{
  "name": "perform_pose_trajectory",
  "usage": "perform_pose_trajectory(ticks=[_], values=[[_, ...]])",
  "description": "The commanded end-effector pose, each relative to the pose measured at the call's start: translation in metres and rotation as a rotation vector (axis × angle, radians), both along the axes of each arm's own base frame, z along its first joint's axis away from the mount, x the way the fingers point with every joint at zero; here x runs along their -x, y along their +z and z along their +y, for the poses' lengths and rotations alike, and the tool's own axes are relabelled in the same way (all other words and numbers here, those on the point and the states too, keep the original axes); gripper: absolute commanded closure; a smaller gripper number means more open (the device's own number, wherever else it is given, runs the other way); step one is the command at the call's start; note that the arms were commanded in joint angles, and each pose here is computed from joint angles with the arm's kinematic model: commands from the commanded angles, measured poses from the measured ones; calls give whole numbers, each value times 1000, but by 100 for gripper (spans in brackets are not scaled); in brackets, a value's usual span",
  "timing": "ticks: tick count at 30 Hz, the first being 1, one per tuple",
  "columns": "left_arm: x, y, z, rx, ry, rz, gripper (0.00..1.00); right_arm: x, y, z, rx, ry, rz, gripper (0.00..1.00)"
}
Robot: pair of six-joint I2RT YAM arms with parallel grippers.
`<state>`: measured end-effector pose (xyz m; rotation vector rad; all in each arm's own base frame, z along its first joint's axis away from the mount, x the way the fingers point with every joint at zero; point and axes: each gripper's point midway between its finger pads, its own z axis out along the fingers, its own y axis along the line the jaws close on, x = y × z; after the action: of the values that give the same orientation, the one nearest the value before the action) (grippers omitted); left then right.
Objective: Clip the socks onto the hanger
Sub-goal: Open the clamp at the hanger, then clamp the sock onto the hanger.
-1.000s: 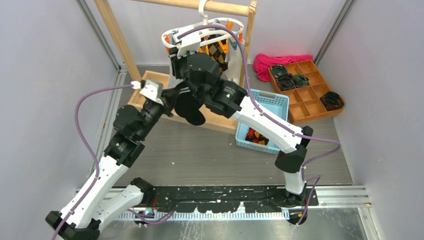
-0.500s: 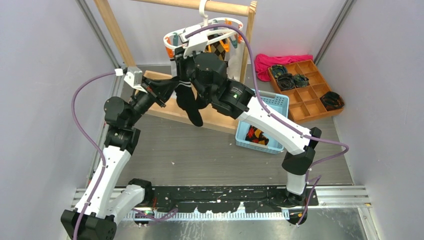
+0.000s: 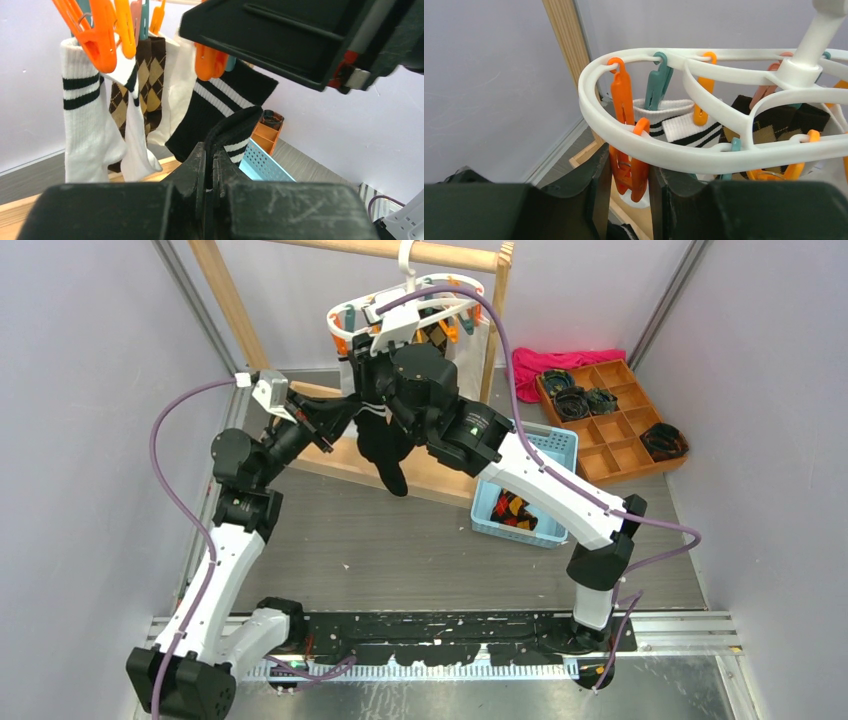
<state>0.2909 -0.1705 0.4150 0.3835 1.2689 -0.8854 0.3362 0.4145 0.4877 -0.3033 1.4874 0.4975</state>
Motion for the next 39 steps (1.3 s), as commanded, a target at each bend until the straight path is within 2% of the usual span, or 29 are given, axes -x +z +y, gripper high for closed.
perform_pose_trajectory(ticks=[1,16,39], values=[[3,14,-2,-4,-71,-61,100,10,40,-22,-109,11,-39,89],[-9,39,-10,45,-181,-35,100,10,40,-28,-132,29,-30,89],[-12,38,-18,65,-330,57,100,12,40,-33,-155,63,-23,89]])
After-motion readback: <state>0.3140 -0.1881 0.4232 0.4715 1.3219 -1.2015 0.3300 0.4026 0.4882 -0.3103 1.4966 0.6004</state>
